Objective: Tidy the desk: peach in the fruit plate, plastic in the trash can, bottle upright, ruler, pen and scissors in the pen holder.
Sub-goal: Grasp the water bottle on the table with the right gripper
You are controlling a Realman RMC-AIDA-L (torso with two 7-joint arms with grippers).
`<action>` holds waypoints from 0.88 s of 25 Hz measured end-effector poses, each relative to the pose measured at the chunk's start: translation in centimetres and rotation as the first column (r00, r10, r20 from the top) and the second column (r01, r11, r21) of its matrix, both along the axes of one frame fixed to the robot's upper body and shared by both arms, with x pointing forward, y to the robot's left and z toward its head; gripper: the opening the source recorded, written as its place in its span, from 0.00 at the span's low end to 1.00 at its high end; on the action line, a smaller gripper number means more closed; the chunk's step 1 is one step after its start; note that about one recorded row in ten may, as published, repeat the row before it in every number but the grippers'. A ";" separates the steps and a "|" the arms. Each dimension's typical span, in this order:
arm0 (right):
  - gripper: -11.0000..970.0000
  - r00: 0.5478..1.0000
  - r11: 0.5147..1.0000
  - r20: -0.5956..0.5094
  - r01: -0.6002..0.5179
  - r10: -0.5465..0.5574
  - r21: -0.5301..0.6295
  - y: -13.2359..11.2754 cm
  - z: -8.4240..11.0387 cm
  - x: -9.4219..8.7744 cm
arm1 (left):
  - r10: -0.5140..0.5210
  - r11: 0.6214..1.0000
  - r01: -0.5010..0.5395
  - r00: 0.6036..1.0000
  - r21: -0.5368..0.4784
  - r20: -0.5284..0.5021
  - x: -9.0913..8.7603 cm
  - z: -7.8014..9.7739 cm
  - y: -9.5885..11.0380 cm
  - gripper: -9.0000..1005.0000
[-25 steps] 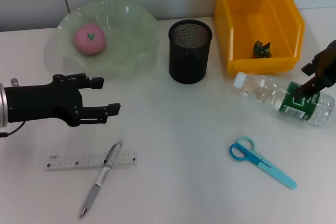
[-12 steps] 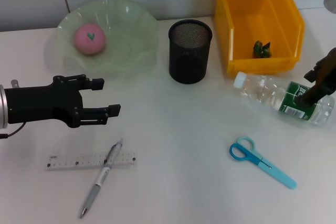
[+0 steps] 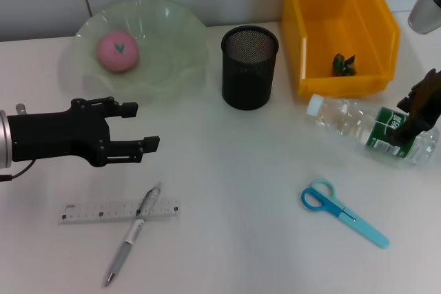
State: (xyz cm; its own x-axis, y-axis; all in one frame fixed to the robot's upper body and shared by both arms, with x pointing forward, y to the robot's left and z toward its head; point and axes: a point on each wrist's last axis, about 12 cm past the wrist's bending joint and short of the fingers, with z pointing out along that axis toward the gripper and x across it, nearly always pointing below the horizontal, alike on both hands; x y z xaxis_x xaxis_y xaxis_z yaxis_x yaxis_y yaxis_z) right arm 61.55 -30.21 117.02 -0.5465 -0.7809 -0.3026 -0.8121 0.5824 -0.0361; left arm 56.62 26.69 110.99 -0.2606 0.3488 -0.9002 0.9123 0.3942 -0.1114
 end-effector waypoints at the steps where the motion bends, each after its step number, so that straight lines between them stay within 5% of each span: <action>1: 0.82 1.000 1.000 0.004 -0.001 0.001 -0.002 0.0 0.0 0.1 | 0.000 1.000 0.000 1.000 0.000 0.000 0.0 0.0 0.0 0.81; 22: 0.82 1.000 0.998 0.013 -0.015 0.016 -0.060 0.7 -1.1 0.3 | -0.002 1.000 0.002 1.000 0.000 0.002 0.1 0.2 0.0 0.81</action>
State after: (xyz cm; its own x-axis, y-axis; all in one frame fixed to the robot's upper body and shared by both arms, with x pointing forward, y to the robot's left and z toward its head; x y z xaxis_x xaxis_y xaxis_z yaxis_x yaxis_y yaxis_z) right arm 61.84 -29.49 115.97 -0.5305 -0.8060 -0.2623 -0.8201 0.5663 -0.0815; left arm 56.75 26.66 111.22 -0.2586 0.3492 -0.9007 0.9131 0.3927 -0.1099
